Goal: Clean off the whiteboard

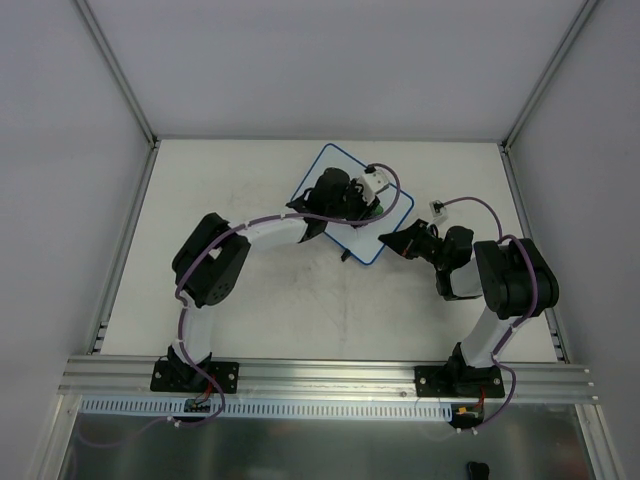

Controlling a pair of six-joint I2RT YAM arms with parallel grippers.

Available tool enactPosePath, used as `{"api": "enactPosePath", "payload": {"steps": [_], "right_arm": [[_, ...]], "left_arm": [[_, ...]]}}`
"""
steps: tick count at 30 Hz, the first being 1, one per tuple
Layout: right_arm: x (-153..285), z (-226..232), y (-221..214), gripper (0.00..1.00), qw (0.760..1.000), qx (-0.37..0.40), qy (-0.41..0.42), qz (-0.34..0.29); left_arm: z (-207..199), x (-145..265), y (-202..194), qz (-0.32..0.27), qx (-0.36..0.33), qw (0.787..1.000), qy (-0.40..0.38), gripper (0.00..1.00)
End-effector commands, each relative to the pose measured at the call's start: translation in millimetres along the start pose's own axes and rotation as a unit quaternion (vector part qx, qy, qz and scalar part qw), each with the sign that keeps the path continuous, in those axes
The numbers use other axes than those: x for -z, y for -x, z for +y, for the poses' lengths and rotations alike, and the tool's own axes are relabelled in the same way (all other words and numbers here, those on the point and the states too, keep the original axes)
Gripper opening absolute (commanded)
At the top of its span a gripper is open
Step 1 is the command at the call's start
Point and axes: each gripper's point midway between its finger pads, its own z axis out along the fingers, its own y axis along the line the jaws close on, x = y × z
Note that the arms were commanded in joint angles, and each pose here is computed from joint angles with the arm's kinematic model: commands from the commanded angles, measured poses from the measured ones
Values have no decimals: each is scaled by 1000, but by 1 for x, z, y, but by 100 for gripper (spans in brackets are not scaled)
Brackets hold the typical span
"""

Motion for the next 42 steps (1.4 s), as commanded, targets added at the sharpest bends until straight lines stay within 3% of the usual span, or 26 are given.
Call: {"api": "enactPosePath", "payload": {"steps": [1,8,13,18,23,28,34,40,42], "right_arm": [[0,41,37,0,989,111,75,-69],[0,42,37,0,988,112,78,-68],[1,41,37,0,988,111,76,-69],[0,42,36,0,988,111,78,-68],[1,42,36,0,988,111,77,-68],[1,41,37,0,988,111,76,-69],[0,41,37,0,988,111,77,-69],[1,41,36,0,989,110,76,-69],[1,41,37,0,989,110,76,-70]], "left_arm": [[44,14,-45,60,113,990,53,0],[108,43,-63,40,262,957,119,0],[147,70,-77,6,309,935,176,0],[142,64,-75,1,308,940,146,0],[113,58,-60,-7,256,961,102,0],[58,43,-44,-4,173,985,24,0],[-7,29,-37,18,68,996,-62,0],[-16,19,-43,47,49,994,-81,0],[-6,17,-45,54,54,996,-50,0]]}}
